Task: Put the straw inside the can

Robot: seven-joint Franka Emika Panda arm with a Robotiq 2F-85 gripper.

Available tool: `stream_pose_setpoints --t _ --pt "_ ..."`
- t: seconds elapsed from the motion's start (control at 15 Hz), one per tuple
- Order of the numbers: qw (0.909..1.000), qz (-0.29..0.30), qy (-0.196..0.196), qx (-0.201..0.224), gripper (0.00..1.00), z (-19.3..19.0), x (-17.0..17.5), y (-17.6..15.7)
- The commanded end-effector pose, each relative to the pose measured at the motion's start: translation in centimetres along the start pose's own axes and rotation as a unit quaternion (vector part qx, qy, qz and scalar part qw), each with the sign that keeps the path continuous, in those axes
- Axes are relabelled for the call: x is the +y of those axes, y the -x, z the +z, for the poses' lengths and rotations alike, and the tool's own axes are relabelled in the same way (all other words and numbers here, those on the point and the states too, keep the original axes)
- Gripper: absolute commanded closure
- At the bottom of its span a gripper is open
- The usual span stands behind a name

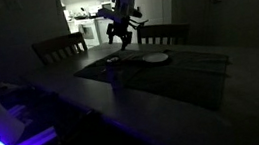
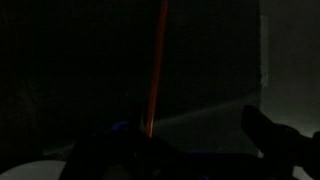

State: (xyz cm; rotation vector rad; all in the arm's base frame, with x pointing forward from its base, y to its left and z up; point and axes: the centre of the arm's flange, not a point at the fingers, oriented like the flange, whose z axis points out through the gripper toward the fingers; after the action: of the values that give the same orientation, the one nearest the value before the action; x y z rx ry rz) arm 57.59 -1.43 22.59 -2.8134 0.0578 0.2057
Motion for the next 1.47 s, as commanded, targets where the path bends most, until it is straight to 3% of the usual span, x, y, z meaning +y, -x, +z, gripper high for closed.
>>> stream_pose_setpoints --t 0.0,0.53,0.87,1.4 --pt "0.9991 -0.022 0.026 0.027 0.0 -1.1 -0.7 -0.9" --pt "0.9926 -0.058 0.081 0.07 0.0 5.2 -0.5 -3.2" --pt "0.988 -0.059 0.095 0.106 0.0 6.2 0.4 -4.2" --pt "0.9875 -0.053 0.092 0.116 0.0 6.7 1.0 -5.1"
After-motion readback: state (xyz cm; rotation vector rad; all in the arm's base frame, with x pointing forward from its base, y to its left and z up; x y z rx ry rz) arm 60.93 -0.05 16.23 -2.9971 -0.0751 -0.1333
